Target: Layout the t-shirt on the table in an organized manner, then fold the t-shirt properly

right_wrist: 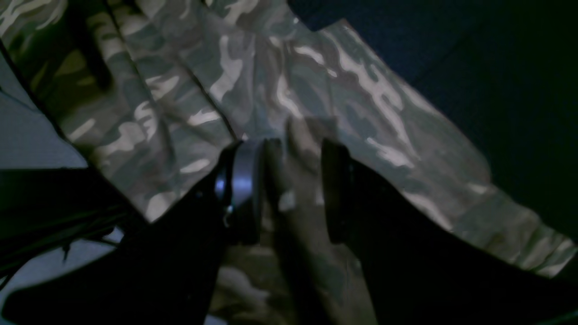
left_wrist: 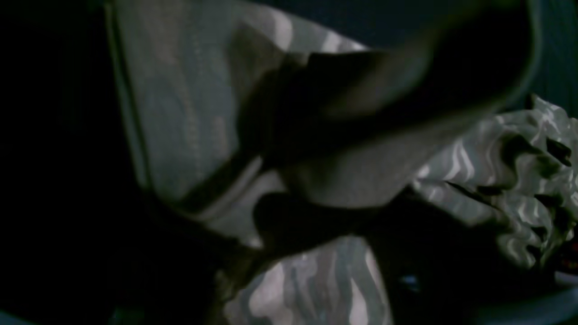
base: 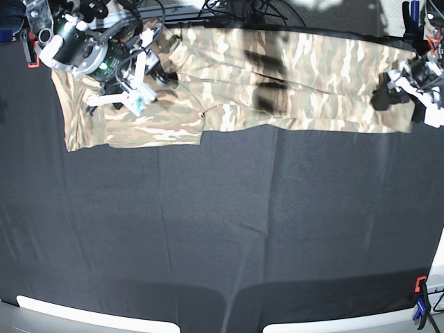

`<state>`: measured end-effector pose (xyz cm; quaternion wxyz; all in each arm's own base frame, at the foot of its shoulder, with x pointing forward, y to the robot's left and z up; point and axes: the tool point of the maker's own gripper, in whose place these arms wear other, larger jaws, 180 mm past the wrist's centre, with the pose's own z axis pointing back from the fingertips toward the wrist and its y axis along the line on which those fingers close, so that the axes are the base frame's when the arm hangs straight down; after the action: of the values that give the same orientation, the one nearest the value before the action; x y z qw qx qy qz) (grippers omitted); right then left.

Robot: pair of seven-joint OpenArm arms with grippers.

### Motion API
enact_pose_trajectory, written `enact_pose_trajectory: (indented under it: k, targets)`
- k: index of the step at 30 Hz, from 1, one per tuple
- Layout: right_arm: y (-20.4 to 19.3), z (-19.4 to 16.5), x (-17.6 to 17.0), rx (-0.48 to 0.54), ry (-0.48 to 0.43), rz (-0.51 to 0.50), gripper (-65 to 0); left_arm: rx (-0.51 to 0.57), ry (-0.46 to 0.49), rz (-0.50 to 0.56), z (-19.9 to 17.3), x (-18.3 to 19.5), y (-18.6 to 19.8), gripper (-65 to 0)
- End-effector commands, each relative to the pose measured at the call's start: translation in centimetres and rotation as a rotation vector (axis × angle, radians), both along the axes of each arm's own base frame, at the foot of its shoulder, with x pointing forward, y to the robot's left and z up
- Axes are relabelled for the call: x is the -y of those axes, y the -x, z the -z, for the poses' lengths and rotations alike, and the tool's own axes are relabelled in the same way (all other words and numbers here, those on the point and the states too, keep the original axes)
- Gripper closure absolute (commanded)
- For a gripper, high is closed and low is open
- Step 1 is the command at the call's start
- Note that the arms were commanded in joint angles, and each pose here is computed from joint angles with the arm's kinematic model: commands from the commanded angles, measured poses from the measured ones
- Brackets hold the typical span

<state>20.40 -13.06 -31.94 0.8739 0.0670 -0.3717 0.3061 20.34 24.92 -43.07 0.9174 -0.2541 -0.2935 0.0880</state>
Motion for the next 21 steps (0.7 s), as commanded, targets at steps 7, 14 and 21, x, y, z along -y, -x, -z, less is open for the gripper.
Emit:
enact_pose_trajectory:
  k: [7, 14, 21]
  targets:
    - [-1.2, -1.1, 1.0, 0.08, 0.079, -0.007, -21.2, 0.07, -0.102, -0.08, -0.4, -2.4, -1.6, 0.0]
    - [-3.5, -2.9, 6.0, 0.176, 0.179, 0.137, -21.2, 0.013, -0.34, -0.199, -0.4, -7.1, -4.5, 0.0]
    - [-4.7, -4.5, 12.7, 0.211, 0.23, 0.32, -21.2, 0.066, -0.595, -0.31, -2.9, -11.9, -7.8, 0.0]
